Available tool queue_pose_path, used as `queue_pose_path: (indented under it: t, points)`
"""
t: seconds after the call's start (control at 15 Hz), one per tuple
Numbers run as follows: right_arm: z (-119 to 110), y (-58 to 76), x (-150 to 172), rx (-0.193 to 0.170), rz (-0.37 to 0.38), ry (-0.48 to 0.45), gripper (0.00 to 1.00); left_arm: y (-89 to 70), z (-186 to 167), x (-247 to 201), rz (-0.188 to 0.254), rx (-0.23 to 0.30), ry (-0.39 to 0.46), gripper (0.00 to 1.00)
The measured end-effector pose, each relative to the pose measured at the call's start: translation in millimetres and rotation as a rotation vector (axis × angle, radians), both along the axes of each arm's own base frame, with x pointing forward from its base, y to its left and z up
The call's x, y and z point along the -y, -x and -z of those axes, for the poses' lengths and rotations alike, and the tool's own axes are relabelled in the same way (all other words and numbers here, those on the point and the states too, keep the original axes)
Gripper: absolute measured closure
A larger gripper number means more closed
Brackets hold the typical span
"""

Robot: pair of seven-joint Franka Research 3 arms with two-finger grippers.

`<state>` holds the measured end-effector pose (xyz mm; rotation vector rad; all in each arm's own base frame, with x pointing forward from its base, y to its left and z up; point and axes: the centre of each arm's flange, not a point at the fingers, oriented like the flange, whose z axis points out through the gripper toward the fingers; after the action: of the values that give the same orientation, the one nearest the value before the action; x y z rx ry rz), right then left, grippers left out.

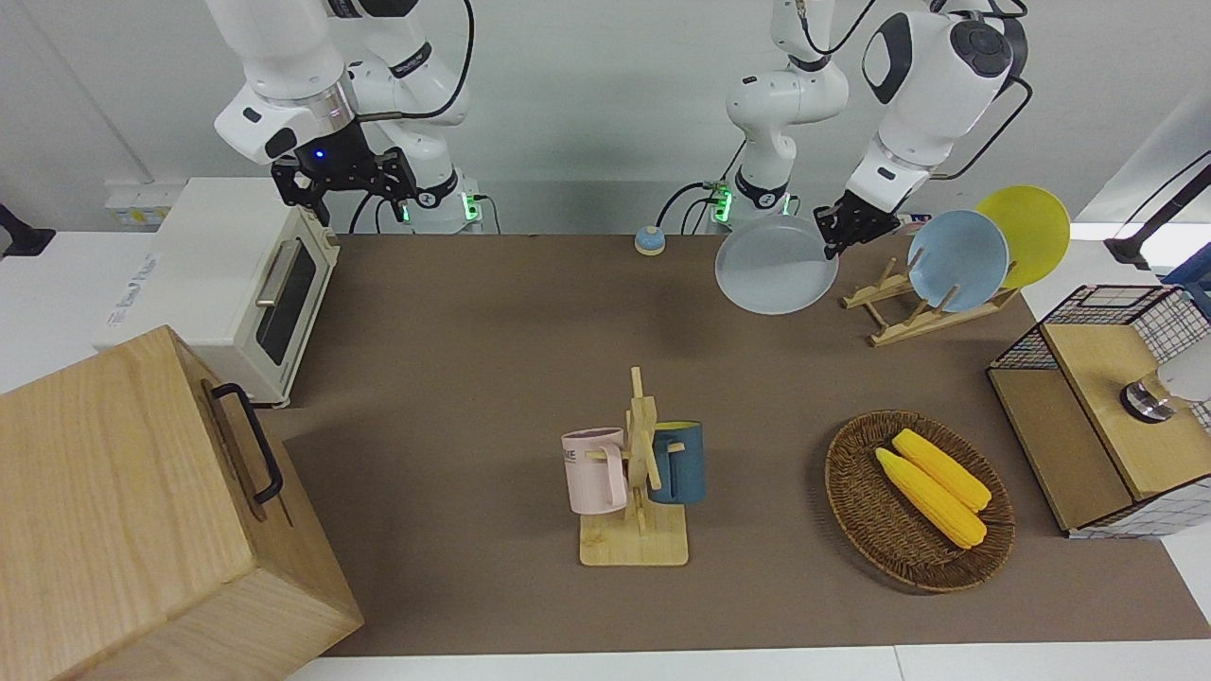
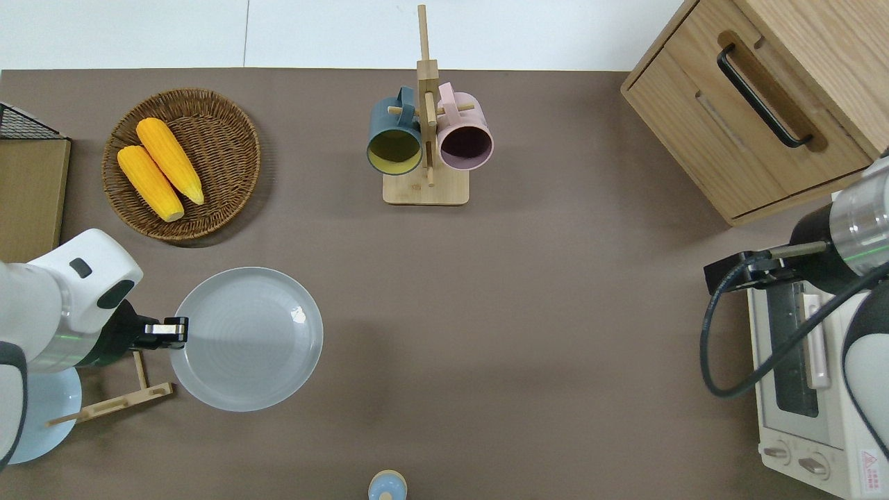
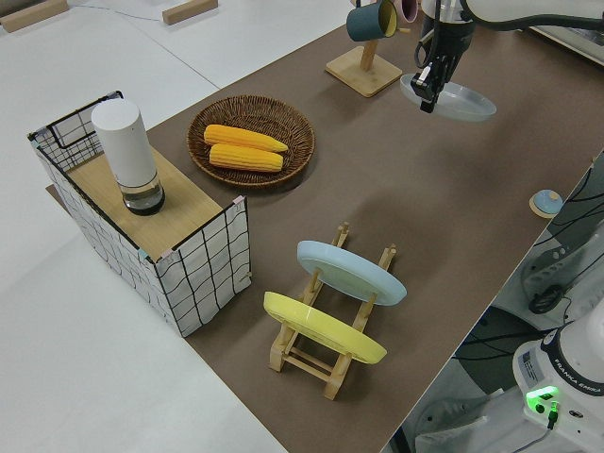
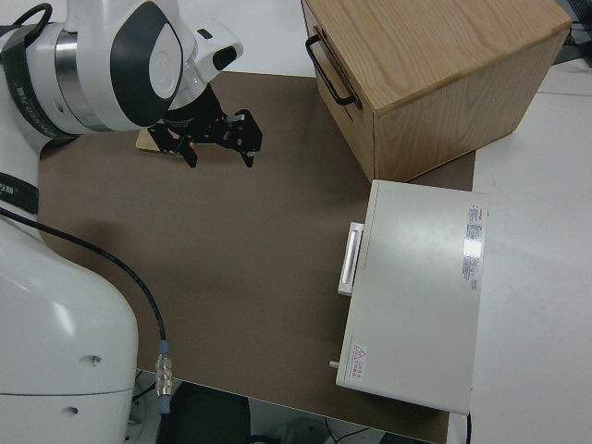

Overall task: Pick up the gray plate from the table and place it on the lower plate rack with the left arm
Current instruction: 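Lower the gray plate upright into the lower wooden rack slot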

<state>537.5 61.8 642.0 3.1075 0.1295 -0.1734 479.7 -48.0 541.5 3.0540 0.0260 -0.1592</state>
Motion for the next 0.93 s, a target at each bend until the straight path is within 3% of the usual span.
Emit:
queue_pose_path:
  t: [0.47,0.93]
  points:
    - [0,0.0,0,0.000,0.000,0.000,0.01,3.4,-6,-8,0.021,-0.028,-0.083,0.96]
    - [0,0.0,0,0.000,0.000,0.000,0.01,6.7,-11,-31,0.063,-0.080,-0.332,0.96]
